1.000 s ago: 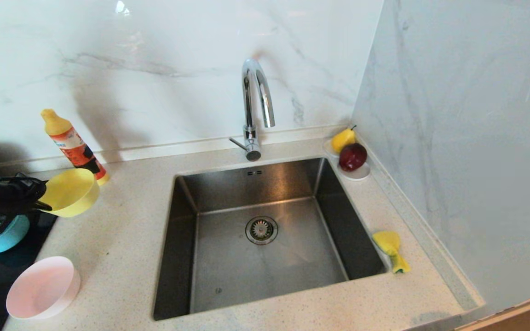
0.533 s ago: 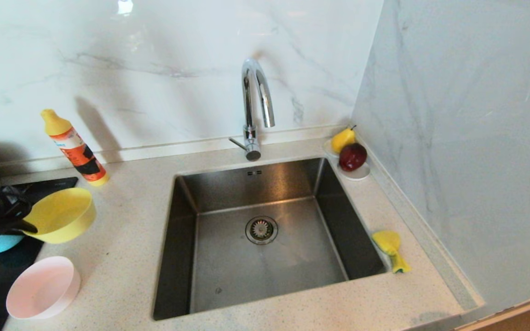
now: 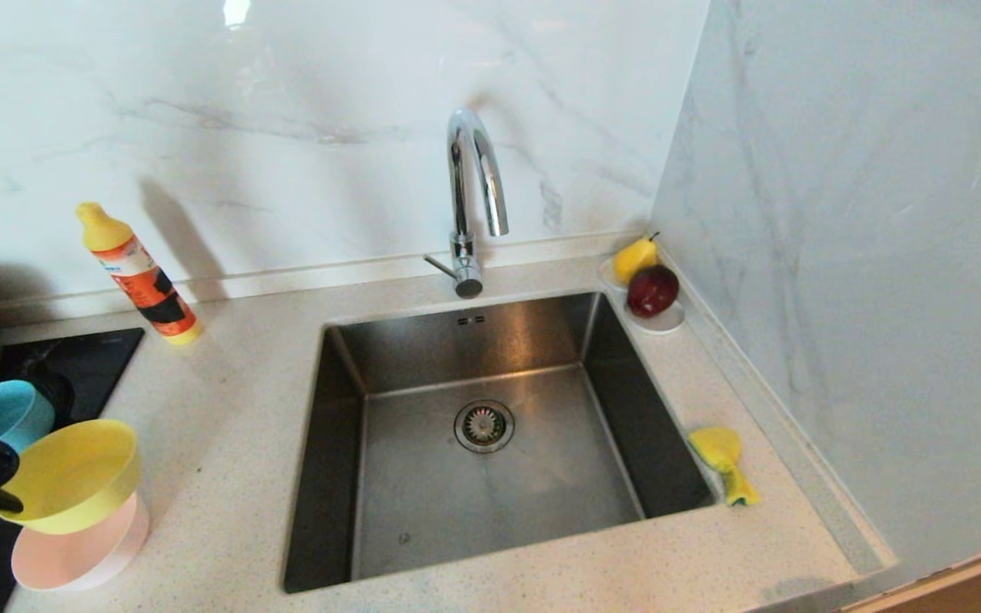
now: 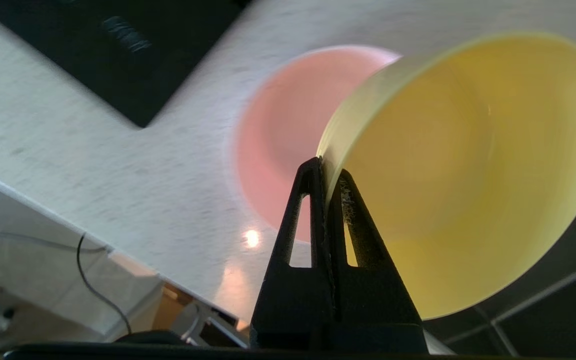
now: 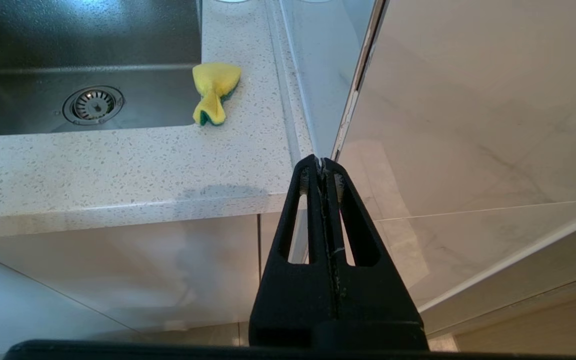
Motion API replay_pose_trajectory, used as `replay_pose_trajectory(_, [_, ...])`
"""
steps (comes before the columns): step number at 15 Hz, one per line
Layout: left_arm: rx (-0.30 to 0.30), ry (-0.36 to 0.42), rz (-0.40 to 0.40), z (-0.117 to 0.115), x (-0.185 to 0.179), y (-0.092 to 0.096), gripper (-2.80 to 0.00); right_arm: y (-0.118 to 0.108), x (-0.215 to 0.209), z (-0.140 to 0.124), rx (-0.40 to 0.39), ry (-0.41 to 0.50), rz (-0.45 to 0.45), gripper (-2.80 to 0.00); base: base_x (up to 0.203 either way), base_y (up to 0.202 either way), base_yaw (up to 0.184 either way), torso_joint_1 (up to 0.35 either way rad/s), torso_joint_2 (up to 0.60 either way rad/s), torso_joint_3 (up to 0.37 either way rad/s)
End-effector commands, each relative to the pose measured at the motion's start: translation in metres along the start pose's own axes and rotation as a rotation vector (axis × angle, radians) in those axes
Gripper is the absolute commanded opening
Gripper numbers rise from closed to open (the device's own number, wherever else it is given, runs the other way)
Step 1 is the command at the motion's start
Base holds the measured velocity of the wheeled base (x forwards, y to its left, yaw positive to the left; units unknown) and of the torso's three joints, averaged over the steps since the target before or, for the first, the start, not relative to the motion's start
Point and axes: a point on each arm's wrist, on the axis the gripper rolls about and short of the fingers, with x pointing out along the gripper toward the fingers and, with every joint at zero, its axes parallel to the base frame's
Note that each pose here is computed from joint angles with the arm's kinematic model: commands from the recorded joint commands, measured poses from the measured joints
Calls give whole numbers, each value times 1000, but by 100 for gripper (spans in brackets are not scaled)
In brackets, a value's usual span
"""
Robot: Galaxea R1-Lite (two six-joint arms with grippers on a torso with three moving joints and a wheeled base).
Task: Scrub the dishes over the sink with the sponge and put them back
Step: Place the bowl on the bowl
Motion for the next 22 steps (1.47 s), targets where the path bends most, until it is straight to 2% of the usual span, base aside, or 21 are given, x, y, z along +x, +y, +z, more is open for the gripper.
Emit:
replay_pose_trajectory(1, [-33,16,19,-2,5,14,-280,0,0,0,-1,1,1,-280,0,0,0,0,0,0])
replay_pose_trajectory(6, [-29,15,18,-12,20,20,-280,0,0,0,-1,1,1,-280,0,0,0,0,0,0])
replay_pose_trajectory(11, [-31,30,14,-9,34,22,-280,0,0,0,-1,1,0,-280,0,0,0,0,0,0])
replay_pose_trajectory(17, [-29,31,-23,-10,30,21,-280,0,0,0,-1,1,1,-280,0,0,0,0,0,0])
replay_pose_trajectory(22, [-32,59,-14,-9,40,23,-280,0,0,0,-1,1,1,-280,0,0,0,0,0,0])
